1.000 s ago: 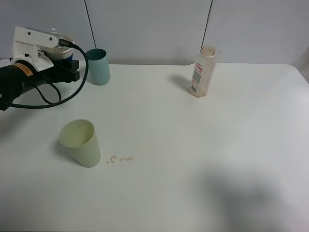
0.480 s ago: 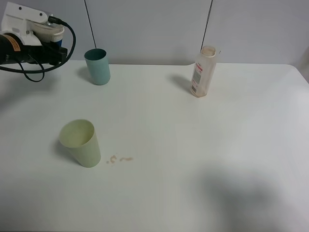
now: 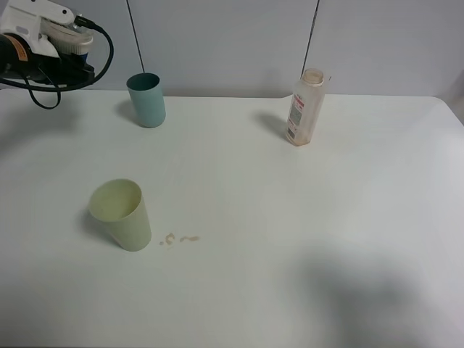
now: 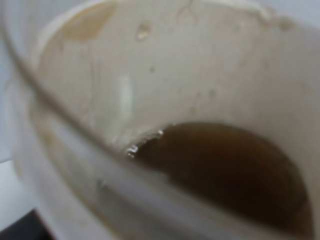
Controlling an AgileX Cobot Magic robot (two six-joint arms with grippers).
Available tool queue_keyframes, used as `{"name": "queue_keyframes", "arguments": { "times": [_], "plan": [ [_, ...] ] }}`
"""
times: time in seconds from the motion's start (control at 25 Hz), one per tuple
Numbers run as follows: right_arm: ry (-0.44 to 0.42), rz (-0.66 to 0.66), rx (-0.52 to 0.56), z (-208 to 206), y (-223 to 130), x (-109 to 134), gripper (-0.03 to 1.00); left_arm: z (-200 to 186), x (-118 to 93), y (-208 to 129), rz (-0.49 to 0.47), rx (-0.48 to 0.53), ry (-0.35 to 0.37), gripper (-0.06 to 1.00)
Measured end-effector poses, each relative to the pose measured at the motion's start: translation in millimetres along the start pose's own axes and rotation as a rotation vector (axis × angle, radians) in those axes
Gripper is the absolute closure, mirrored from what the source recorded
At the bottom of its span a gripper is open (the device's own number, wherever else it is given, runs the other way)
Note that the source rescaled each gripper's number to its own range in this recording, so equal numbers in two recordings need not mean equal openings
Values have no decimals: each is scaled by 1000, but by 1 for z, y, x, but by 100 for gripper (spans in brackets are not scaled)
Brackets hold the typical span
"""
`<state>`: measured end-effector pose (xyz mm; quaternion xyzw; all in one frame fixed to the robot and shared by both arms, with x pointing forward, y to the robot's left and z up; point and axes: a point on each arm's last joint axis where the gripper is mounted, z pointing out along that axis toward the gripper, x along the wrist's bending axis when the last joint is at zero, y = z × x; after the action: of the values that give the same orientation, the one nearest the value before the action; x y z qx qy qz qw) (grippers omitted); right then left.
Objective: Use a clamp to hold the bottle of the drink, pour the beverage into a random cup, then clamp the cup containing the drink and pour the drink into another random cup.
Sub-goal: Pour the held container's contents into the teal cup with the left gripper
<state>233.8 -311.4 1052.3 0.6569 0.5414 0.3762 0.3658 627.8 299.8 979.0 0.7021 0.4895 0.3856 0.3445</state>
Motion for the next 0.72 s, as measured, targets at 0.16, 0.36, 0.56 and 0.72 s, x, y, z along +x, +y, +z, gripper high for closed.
{"name": "queue_keyframes", "arguments": {
  "times": [0.16,0.36,0.56,0.72],
  "plan": [
    [0,0,0,0,0,0,-3,12,1,-5,-1,30,1,93],
    [0,0,0,0,0,0,-3,23,1,-10,15,46,-3,93],
    [0,0,0,0,0,0,-3,36,5,-10,61,71,6,93],
    [0,0,0,0,0,0,-3,44,9,-7,105,91,17,93]
  ]
}}
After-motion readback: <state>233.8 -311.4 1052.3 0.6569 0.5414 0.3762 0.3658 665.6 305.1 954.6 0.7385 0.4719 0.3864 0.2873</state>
